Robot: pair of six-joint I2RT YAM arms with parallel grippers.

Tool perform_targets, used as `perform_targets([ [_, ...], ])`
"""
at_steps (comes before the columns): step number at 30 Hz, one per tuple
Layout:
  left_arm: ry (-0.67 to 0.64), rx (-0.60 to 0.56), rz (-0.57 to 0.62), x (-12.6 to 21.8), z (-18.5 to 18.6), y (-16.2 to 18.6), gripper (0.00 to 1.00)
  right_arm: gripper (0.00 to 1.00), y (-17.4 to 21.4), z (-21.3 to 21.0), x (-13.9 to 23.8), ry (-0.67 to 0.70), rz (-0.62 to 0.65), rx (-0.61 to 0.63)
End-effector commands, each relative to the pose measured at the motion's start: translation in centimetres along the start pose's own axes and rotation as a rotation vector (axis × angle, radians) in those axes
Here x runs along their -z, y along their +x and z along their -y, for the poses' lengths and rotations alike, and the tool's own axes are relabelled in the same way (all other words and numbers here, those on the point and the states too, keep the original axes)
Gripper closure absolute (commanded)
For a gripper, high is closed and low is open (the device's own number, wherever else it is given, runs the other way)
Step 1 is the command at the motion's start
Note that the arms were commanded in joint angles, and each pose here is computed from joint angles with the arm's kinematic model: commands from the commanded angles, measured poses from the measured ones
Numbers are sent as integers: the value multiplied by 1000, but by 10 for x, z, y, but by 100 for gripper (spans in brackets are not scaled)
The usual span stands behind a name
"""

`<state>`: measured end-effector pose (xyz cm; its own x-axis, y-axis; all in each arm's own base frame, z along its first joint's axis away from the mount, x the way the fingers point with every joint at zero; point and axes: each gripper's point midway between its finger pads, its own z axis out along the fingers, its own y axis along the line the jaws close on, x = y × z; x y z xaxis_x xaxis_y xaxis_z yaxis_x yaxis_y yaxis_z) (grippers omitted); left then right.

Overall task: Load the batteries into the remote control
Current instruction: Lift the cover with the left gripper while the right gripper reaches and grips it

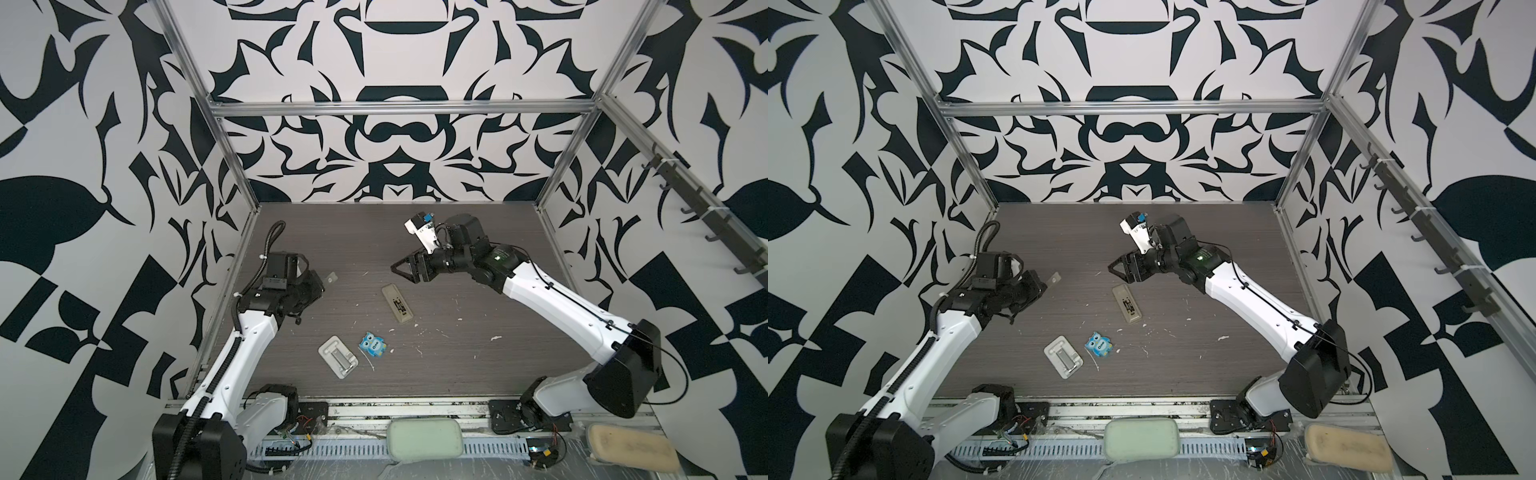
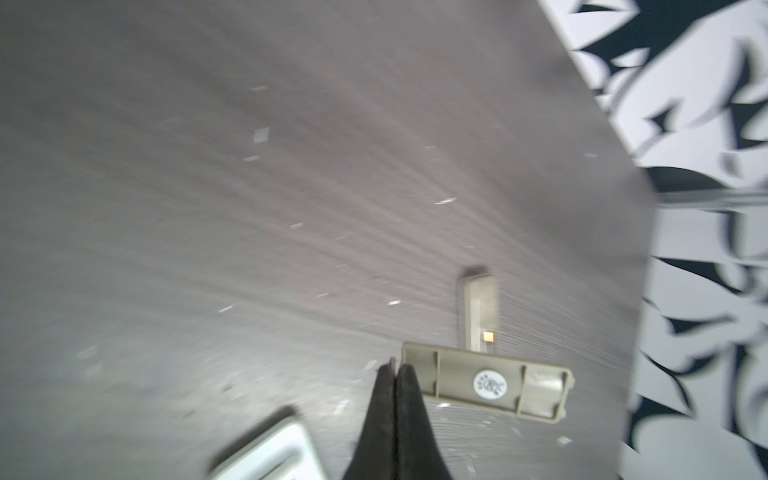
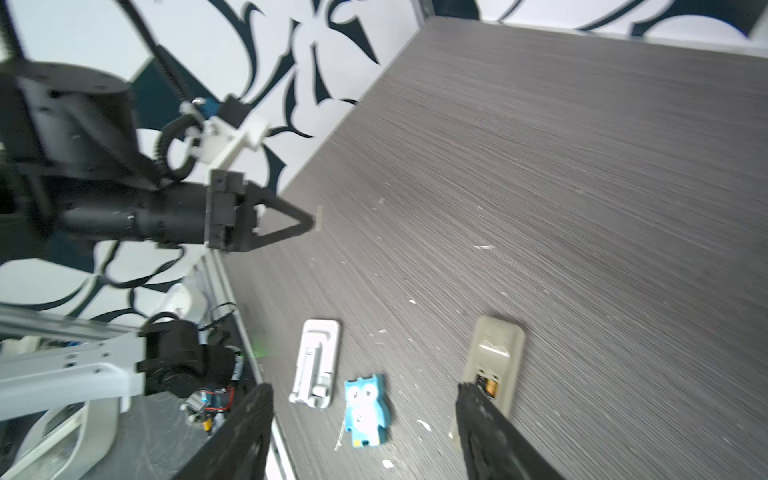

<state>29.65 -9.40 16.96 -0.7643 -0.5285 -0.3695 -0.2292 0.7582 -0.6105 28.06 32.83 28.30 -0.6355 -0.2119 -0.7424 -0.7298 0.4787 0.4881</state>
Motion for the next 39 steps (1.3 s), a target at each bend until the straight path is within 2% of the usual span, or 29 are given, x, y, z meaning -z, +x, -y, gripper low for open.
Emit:
perform_targets([
  [1,291,-9,-71,1,61,-1,100,28,-25,-47,23,-191,113,152],
  [7,597,-26,-154,25,132,-7,100,29,-25,-77,59,-236,217,429],
  [14,769,-139,-337,54,187,19,100,30,-29,-87,65,-243,202,618],
  [19,862,-194,-452,74,212,42,100,30,-41,-95,67,-269,221,662],
  [26,938,-194,-528,88,227,57,100,30,-55,-100,69,-268,260,691],
  [39,991,-192,-575,95,235,65,100,31,-61,-89,70,-187,301,682],
])
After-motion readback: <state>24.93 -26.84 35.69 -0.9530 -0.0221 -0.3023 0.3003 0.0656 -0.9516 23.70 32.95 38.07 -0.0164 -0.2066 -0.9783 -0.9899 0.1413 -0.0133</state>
